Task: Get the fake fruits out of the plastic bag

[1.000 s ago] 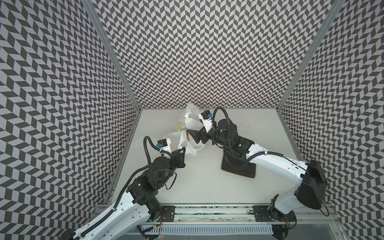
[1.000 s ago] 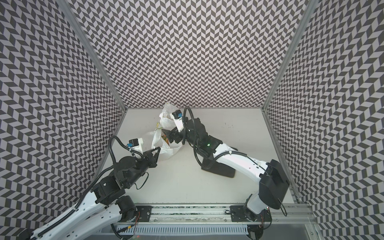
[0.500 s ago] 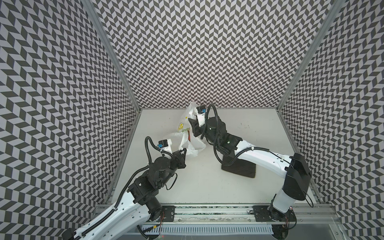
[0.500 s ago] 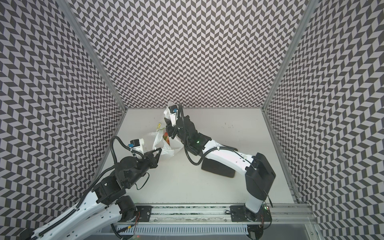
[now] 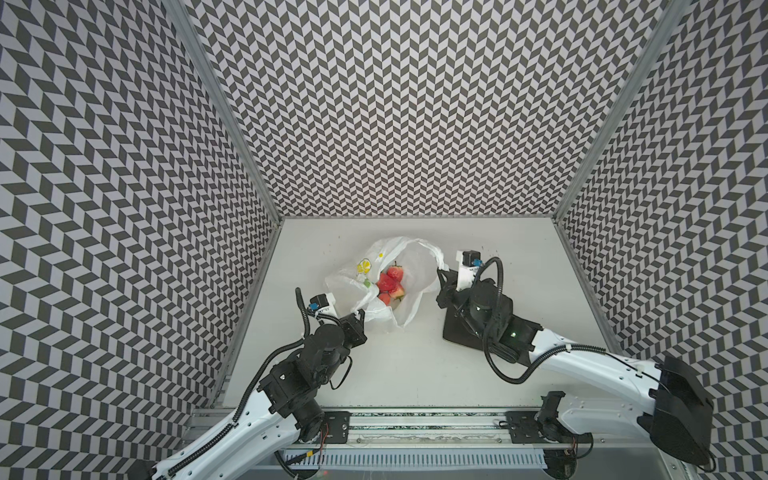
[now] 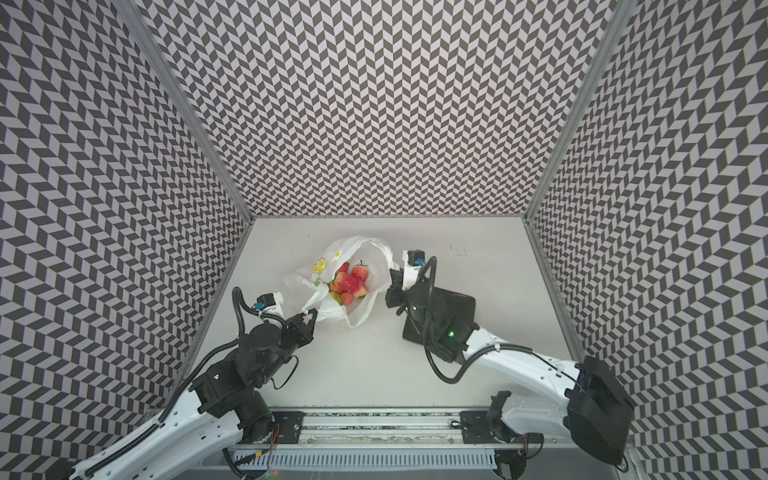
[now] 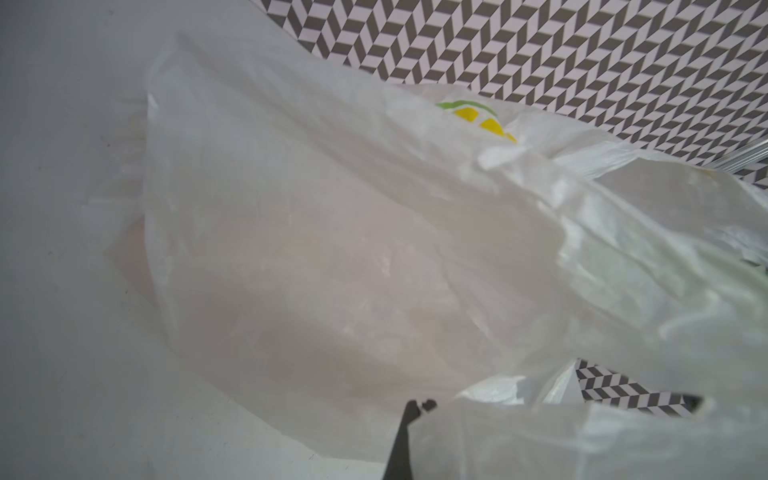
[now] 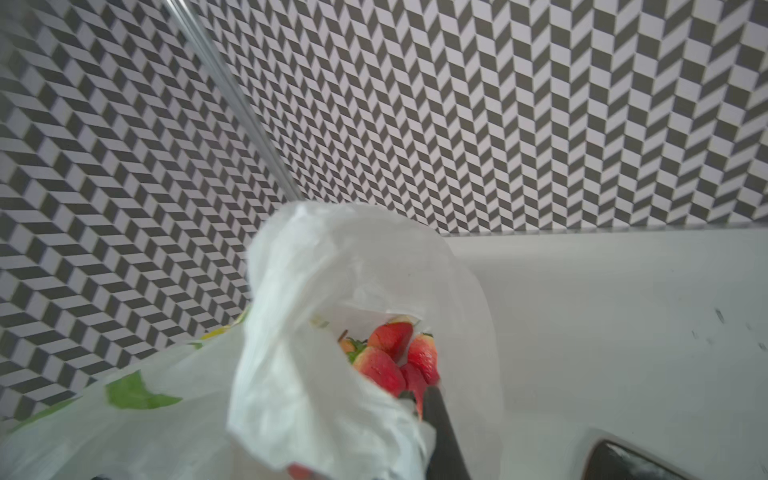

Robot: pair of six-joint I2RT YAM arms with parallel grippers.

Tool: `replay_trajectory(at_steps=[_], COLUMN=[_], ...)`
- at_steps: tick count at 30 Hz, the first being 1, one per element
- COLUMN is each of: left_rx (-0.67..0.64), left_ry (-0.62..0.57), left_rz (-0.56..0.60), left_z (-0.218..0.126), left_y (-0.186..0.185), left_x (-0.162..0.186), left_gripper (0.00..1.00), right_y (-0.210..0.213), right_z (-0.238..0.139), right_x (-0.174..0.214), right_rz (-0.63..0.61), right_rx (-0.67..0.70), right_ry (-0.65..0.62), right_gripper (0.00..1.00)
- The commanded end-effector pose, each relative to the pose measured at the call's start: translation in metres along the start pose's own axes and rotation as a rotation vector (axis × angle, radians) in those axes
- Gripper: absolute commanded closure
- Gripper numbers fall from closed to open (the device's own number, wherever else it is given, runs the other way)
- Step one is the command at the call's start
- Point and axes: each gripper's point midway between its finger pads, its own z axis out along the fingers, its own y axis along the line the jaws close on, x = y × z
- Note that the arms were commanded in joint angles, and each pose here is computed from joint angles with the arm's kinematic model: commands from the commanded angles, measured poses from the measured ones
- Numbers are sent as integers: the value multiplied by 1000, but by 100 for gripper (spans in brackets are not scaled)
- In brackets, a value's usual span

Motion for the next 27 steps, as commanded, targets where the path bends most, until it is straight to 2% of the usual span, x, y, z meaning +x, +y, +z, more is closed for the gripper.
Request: replay_trajectory(at_steps=[1,4,11,17,21,25,27], left_rx=[-17,-29,5,-42,-69,-80,-83], left_ry=[25,46,152,278,281,259,258], left_rz=[-24,-1,8,4,11,10,15], left_z=[0,-3,-7,1,7,15,19], left_y=[5,6,6,23,28,26,25], left_x=[5,7,28,61,65,62,64], left_gripper=[100,100,100,100,100,100,100], right_y=[-32,-48,-59,-61,-60,-70,-74], right_z=[-5,-3,21,65,102,141,149], right_x=[36,58,76,65,57,67,69], right_rz=[94,95,92,90,59,65,64], right_rx=[89,129,134,99,83,62,49], right_ry=[45,90,144,176,190,250,270], right_gripper=[92,92,91,91,91,91,90])
